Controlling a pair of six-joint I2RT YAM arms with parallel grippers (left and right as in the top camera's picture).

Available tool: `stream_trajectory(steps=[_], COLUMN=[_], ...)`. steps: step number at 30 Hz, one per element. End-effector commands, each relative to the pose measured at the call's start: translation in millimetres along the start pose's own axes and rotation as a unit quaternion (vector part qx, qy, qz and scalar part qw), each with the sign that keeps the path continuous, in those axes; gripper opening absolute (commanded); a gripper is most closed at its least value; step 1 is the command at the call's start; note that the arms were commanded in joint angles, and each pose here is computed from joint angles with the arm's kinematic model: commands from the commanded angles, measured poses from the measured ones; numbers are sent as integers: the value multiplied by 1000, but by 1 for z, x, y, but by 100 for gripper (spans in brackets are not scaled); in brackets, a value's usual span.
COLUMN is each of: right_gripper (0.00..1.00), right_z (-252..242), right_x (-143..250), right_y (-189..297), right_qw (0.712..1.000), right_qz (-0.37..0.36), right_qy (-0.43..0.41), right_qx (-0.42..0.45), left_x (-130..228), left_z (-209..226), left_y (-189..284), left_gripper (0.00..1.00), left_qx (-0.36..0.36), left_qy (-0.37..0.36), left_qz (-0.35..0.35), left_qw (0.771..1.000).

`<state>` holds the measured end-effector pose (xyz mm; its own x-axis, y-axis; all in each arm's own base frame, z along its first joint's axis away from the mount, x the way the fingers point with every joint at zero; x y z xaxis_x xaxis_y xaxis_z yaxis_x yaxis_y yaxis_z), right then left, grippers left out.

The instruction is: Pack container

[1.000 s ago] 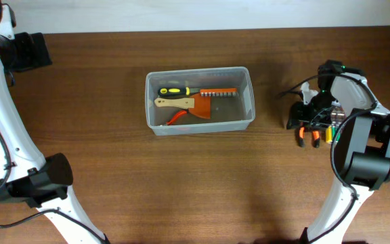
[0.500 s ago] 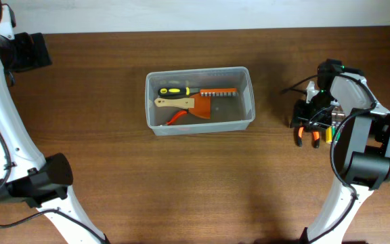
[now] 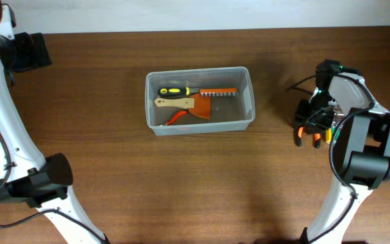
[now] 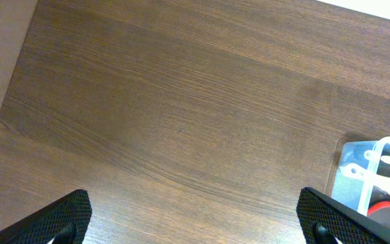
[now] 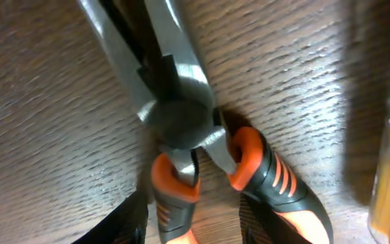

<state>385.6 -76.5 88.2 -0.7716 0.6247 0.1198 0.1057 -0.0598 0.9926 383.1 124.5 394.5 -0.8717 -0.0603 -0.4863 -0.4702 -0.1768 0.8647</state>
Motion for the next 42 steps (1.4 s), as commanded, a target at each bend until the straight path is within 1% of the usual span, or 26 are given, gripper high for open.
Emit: stream_trajectory(steps=[1, 5, 6, 9, 10, 21, 22, 25, 28, 32, 34, 36, 39, 42], right_gripper=[45, 43, 40, 24, 22, 20, 18, 16, 12, 4, 4, 4, 4, 4], right_z=[2, 2, 2, 2, 2, 5, 7, 12, 18, 35, 47, 64, 98, 139], right_x=[3, 4, 4, 4, 4, 4, 3, -3, -10, -3, 12, 32, 72, 117], right_y=[-14, -18, -18, -18, -18, -16, -14, 4, 48, 130, 168, 201, 234, 240], right_qw=[999, 999, 999, 999, 999, 1000, 1000, 1000, 998, 987, 978, 964, 928, 874], right_qz=[-1, -2, -2, -2, -2, 6, 5, -11, -52, -114, -142, -171, -214, -229], right_qy=[-11, -10, -10, -9, -9, -11, -11, -10, 6, 55, 78, 137, 255, 396], right_qx=[35, 35, 35, 35, 35, 10, 5, -16, -40, -103, -130, -152, -167, -164], left_x=[0, 0, 0, 0, 0, 0, 0, 0, 0, 0, 0, 0, 0, 0], left_z=[1, 1, 1, 1, 1, 1, 1, 1, 1, 1, 1, 1, 1, 1], left_y=[6, 6, 6, 6, 6, 6, 6, 6, 6, 6, 6, 6, 6, 6], left_gripper=[99, 99, 99, 99, 99, 99, 99, 99, 99, 99, 99, 99, 99, 99], left_qx=[3, 3, 3, 3, 3, 3, 3, 3, 3, 3, 3, 3, 3, 3], left_qy=[7, 7, 7, 7, 7, 7, 7, 7, 7, 7, 7, 7, 7, 7], left_qz=[-8, -8, -8, -8, -8, -8, -8, -8, -8, -8, -8, -8, -8, -8], left_qw=[1000, 1000, 1000, 1000, 1000, 1000, 1000, 1000, 1000, 1000, 1000, 1000, 1000, 1000])
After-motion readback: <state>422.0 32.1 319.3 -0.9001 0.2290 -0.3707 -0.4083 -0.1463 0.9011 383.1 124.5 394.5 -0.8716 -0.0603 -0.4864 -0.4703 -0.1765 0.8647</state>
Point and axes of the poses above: each gripper's point midway between its finger pads, its own y axis back along the fingers, its own z axis along the line the jaws close on, x = y × z, the point moved 9 cm from there along y, back along the fingers, and after that the axes turned 11 degrees about -y, right-handed, at the moved point
